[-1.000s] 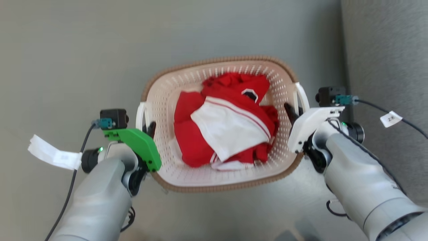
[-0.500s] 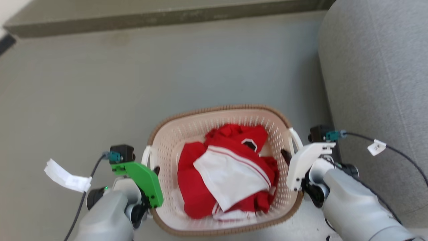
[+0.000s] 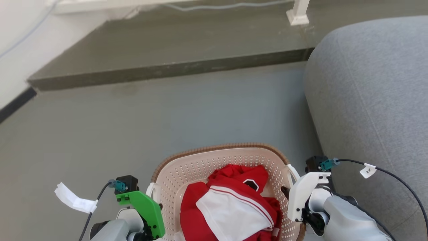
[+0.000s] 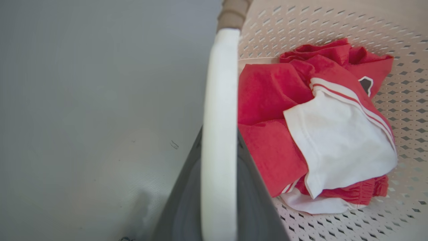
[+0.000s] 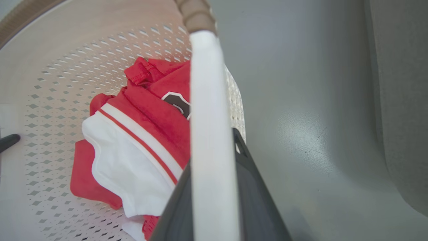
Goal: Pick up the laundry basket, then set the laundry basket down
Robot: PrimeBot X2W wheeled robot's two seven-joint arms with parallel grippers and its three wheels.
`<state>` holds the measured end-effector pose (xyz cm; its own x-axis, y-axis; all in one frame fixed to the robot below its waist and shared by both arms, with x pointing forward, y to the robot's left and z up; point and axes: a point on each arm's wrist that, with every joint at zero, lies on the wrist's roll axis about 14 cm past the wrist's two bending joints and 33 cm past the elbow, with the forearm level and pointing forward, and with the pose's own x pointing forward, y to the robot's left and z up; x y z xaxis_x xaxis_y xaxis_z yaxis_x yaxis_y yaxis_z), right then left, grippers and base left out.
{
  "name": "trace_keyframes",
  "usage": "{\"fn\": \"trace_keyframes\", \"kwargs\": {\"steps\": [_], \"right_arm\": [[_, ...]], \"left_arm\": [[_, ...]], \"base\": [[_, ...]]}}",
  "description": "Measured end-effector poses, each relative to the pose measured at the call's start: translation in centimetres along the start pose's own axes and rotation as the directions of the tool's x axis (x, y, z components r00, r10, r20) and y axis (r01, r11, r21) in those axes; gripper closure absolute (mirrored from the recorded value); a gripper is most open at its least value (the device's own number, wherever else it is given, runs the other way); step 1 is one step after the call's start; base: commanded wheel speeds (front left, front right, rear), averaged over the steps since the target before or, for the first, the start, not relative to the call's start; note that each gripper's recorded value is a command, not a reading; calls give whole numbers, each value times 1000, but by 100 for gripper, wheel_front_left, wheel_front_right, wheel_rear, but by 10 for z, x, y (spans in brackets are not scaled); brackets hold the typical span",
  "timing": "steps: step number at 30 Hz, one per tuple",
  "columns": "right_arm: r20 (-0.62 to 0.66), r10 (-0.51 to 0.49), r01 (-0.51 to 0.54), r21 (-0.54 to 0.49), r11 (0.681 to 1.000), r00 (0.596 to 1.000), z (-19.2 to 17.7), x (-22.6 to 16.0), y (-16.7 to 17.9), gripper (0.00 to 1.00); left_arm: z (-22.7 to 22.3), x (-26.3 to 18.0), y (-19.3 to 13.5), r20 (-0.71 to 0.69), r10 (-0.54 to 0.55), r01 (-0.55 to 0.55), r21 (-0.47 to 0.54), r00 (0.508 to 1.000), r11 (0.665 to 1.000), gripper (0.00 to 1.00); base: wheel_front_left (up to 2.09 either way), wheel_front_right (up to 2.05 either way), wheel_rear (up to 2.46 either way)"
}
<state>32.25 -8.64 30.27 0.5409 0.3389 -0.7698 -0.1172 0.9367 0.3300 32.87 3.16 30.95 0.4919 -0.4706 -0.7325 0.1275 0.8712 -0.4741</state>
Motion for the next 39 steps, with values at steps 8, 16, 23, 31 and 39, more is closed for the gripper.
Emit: {"fn": "trace_keyframes", "kwargs": {"steps": [8,16,23,31,39], "right_arm": [[20,0,1,-11,1000,1000,7,-11,2,100],[1,5,-5,-14,1000,1000,5,-13,4,100],[-12,12,-12,-21,1000,1000,3,-12,4,100],[-21,15,-15,-12,1000,1000,1,-10,4,100],[-31,15,-15,-5,1000,999,-3,-9,3,100]], "left_arm": [[7,-8,-11,12,-16,16,35,1000,999,100],[5,-9,-11,1,-14,14,34,1000,999,100],[2,-9,-9,-11,-12,12,12,1000,1000,100],[-1,-7,-7,-21,-10,10,3,1000,1000,100],[-3,-5,-7,-33,-9,9,1,999,1000,100]], "base": [[0,0,0],[0,0,0],[0,0,0],[0,0,0],[0,0,0]]}}
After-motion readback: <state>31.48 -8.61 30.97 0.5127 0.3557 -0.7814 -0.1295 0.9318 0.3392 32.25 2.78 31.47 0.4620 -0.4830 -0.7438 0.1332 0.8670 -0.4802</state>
